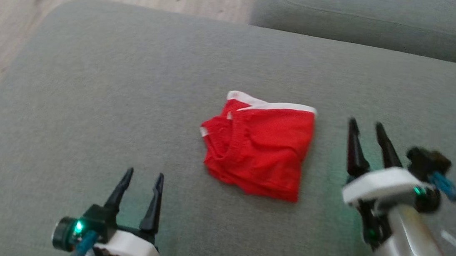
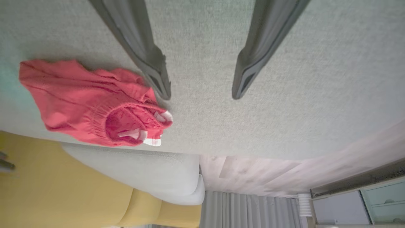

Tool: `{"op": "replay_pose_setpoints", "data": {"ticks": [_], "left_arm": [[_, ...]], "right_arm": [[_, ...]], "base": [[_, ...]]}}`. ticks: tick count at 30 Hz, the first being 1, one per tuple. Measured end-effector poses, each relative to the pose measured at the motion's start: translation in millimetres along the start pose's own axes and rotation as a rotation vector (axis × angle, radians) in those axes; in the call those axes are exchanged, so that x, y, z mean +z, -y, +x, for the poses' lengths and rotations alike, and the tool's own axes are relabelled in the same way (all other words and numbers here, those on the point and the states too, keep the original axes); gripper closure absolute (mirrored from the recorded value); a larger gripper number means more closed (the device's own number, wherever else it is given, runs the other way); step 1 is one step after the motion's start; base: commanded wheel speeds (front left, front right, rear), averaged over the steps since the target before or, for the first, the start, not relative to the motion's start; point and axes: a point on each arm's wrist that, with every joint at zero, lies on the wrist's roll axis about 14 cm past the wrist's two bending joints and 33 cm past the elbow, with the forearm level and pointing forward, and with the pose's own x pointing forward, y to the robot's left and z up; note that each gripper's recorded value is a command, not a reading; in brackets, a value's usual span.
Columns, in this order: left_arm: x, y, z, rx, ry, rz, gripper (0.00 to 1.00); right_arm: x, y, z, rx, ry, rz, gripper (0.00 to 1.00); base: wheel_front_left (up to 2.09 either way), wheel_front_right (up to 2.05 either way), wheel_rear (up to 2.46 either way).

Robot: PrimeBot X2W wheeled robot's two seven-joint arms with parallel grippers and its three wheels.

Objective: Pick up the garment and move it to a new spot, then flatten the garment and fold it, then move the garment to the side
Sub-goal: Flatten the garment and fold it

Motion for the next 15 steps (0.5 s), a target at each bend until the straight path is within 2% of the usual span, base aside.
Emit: {"op": "replay_pose_setpoints", "data": {"ticks": [4,6,11,15], "left_arm": [[11.6,8.2,10.9,-0.031,0.033,0.011,0.00],[14.1,11.9,14.2,-0.043,0.039,0.012,0.00],[23.8,11.9,18.1,-0.039,0.069,0.013,0.00],[14.8,15.4,9.3,-0.050,0.049,0.020,0.00]], "right_arm": [[-2.6,45.3,-36.8,-0.125,0.009,-0.096,0.00],[-2.1,58.9,-51.8,-0.170,0.017,-0.102,0.00],[4.3,72.7,-76.0,-0.226,0.043,-0.123,0.00],[1.3,79.1,-93.6,-0.254,0.040,-0.140,0.00]], "base": [[0.00,0.00,0.00],[0.00,0.00,0.00],[0.00,0.00,0.00],[0.00,0.00,0.00]]}}
